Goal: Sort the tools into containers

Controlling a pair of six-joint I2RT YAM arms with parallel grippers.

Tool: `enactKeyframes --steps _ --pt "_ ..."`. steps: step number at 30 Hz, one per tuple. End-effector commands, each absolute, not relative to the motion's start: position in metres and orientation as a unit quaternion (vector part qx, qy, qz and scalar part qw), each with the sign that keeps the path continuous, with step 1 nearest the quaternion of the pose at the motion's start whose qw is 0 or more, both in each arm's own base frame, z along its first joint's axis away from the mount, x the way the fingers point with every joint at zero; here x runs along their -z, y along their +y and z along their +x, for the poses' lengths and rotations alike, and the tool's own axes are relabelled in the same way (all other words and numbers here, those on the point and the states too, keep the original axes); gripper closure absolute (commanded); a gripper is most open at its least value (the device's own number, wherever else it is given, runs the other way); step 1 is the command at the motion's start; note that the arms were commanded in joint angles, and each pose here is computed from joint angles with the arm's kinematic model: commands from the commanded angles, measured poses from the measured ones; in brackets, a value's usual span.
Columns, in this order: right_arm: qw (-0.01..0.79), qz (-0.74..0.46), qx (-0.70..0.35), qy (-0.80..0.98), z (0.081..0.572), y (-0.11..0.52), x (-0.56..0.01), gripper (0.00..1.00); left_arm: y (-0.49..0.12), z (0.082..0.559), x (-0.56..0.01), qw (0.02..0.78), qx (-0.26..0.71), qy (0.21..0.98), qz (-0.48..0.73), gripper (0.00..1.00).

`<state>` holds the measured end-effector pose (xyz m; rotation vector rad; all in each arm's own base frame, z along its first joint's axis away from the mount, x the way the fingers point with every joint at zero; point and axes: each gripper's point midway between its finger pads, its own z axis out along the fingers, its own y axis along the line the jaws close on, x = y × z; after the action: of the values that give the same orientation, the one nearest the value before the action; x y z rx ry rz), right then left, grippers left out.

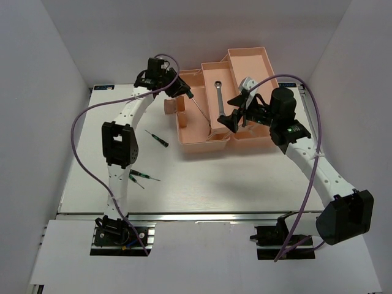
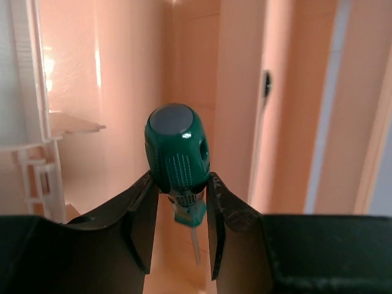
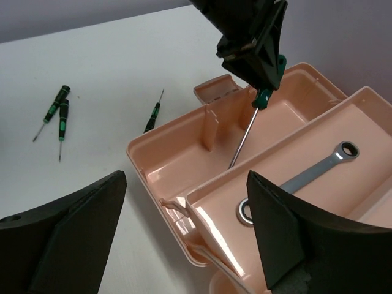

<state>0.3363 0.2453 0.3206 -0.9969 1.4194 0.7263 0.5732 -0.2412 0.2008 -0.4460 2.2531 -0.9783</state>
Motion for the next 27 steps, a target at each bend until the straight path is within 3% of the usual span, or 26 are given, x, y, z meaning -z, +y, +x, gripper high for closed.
enactKeyframes --steps 1,4,8,12,13,15,17,18,19,21,22,23,24,25,27 --pt "0.6 -0.438 -0.292 0.602 0.333 0.239 -0.322 0.14 -0.239 0.573 -0.214 0.327 0.355 0.863 -0.145 0.58" --pt "0.584 -0.458 -0.309 0.596 0.328 0.245 -0.314 0.11 -0.24 0.568 -0.215 0.332 0.356 0.864 -0.13 0.43" --pt "0.538 -0.489 -0.355 0.587 0.322 0.264 -0.303 0.11 -0.233 0.562 -0.243 0.366 0.35 0.855 -0.109 0.39" --pt "0.49 -0.535 -0.371 0.58 0.319 0.307 -0.281 0.11 -0.203 0.549 -0.299 0.421 0.316 0.843 -0.112 0.41" --pt "0.48 -0.55 -0.366 0.577 0.317 0.316 -0.275 0.11 -0.192 0.543 -0.307 0.429 0.303 0.842 -0.121 0.45" --pt "0.462 -0.575 -0.376 0.56 0.31 0.348 -0.271 0.11 -0.152 0.528 -0.294 0.425 0.248 0.854 -0.167 0.78" --pt "0.455 -0.579 -0.372 0.565 0.309 0.371 -0.266 0.18 -0.117 0.491 -0.331 0.463 0.233 0.832 -0.195 1.0" --pt "0.443 -0.586 -0.378 0.563 0.305 0.396 -0.259 0.23 -0.088 0.471 -0.289 0.434 0.2 0.848 -0.23 1.0" --pt "0.442 -0.577 -0.368 0.58 0.312 0.407 -0.253 0.4 -0.07 0.439 -0.32 0.467 0.208 0.825 -0.242 1.0" --pt "0.399 -0.557 -0.38 0.621 0.315 0.437 -0.218 0.66 -0.036 0.404 -0.305 0.464 0.191 0.818 -0.283 1.0" --pt "0.414 -0.542 -0.368 0.632 0.33 0.45 -0.228 0.73 -0.024 0.381 -0.269 0.432 0.169 0.832 -0.304 0.94" --pt "0.408 -0.534 -0.367 0.643 0.336 0.459 -0.223 0.73 -0.015 0.351 -0.272 0.434 0.159 0.828 -0.316 0.85" --pt "0.367 -0.521 -0.366 0.678 0.338 0.472 -0.185 0.73 -0.011 0.335 -0.261 0.423 0.15 0.833 -0.325 0.76" --pt "0.392 -0.506 -0.35 0.684 0.356 0.484 -0.198 0.69 -0.011 0.316 -0.232 0.392 0.137 0.846 -0.334 0.6" --pt "0.372 -0.486 -0.31 0.728 0.371 0.498 -0.153 0.62 -0.014 0.282 -0.223 0.382 0.141 0.844 -0.35 0.51"
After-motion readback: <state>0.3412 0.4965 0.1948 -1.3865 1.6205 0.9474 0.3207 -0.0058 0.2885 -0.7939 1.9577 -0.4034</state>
